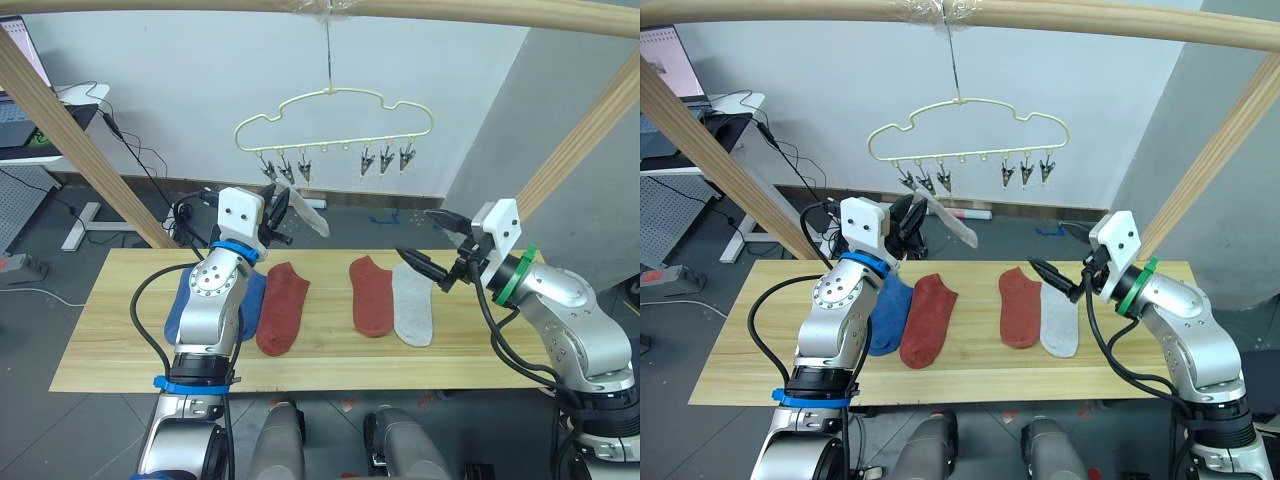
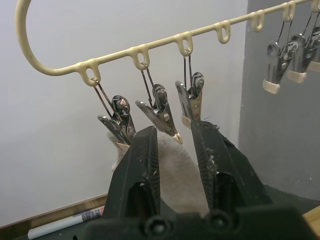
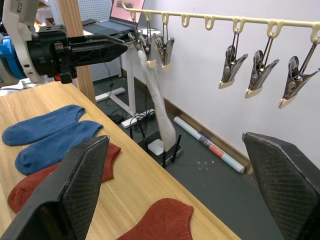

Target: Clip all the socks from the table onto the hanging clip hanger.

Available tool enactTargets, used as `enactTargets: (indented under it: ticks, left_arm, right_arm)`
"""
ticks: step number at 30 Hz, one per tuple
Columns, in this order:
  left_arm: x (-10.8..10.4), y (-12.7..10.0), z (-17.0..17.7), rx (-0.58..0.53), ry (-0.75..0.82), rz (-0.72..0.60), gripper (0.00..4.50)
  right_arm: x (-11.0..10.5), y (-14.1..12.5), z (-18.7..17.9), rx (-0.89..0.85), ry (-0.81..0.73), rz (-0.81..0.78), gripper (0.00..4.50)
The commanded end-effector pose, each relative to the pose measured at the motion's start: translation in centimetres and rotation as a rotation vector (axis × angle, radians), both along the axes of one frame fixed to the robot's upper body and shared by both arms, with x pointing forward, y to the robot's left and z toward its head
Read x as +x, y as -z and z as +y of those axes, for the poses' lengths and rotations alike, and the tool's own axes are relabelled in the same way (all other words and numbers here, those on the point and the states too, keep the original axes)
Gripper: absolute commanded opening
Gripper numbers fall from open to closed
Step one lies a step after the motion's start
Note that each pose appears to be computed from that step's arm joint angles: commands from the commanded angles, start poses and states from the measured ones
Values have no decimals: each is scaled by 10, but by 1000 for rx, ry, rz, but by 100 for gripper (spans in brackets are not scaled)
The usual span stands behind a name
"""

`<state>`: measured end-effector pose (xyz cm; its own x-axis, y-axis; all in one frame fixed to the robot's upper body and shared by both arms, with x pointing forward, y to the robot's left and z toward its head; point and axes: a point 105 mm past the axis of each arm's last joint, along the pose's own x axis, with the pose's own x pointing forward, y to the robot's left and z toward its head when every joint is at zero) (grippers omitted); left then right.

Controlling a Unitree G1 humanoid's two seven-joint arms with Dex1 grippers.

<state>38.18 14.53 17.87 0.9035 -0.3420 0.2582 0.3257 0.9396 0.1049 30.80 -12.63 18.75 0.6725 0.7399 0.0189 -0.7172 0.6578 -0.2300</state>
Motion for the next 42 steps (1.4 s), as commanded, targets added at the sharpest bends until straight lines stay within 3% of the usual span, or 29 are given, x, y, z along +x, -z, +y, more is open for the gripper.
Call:
enactTargets:
  ticks: [1, 20, 42]
  left_arm:
    - [-4, -10, -3, 3, 5, -52, 131]
    - [11, -19, 3, -11, -105, -103, 131]
    - [23, -15, -3, -93, -143, -74, 131]
  right_arm:
    - [-6, -15, 6, 14, -30, -53, 450]
    - [-8, -27, 17, 12, -101, -77, 450]
    - [-11, -31, 21, 18, -107, -79, 450]
